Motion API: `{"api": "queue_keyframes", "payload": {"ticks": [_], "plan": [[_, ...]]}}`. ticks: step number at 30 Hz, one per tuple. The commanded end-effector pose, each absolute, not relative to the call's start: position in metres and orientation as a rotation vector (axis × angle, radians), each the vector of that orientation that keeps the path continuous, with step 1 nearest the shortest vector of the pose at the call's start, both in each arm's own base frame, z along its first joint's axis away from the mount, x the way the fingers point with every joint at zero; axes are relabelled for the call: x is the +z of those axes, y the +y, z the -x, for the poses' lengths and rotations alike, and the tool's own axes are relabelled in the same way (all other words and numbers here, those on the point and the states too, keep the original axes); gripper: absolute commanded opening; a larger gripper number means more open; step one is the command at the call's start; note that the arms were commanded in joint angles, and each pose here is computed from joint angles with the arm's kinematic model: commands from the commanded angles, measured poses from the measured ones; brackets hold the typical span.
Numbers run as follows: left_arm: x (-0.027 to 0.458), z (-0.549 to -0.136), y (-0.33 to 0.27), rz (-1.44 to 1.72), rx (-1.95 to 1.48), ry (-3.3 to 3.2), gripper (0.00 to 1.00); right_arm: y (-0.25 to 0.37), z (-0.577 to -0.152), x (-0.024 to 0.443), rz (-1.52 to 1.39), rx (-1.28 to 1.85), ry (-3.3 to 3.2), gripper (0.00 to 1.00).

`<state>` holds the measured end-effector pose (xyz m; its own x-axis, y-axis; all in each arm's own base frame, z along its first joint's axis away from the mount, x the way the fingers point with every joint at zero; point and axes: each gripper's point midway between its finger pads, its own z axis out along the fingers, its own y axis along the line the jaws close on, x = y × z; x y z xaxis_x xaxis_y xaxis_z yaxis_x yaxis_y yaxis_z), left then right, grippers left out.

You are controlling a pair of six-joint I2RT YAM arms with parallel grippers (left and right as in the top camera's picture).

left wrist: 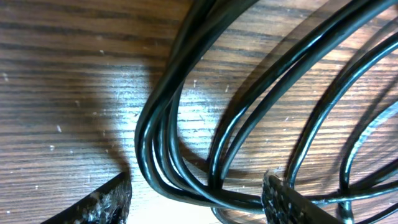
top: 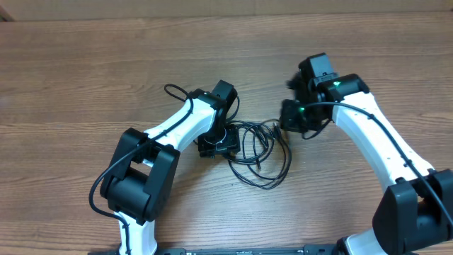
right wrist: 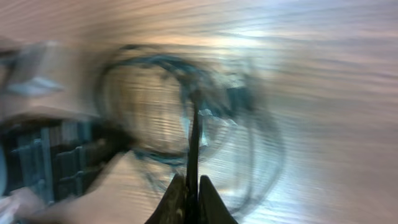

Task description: Untangle cables

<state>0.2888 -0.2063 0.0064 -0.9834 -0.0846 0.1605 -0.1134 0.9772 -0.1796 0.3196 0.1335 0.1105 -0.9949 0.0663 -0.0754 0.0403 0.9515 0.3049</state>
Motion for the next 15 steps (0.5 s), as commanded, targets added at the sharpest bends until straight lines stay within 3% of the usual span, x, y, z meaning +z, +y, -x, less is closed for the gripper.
{"api": "queue_keyframes", "payload": {"ticks": [1, 5, 15], "plan": [[0.015, -0.289, -0.206, -0.155, 0.283, -2.995, 0.67, 0.036, -0.321, 0.117, -0.509, -0.203, 2.923, 0.04], [0.015, -0.289, -0.207, -0.155, 0.284, -2.996, 0.66, 0.016, -0.292, 0.114, -0.593, -0.295, 3.022, 0.04], [0.016, -0.292, -0.214, -0.203, 0.336, -2.987, 0.7, 0.032, -0.274, 0.112, -0.61, -0.175, 3.125, 0.04]]}}
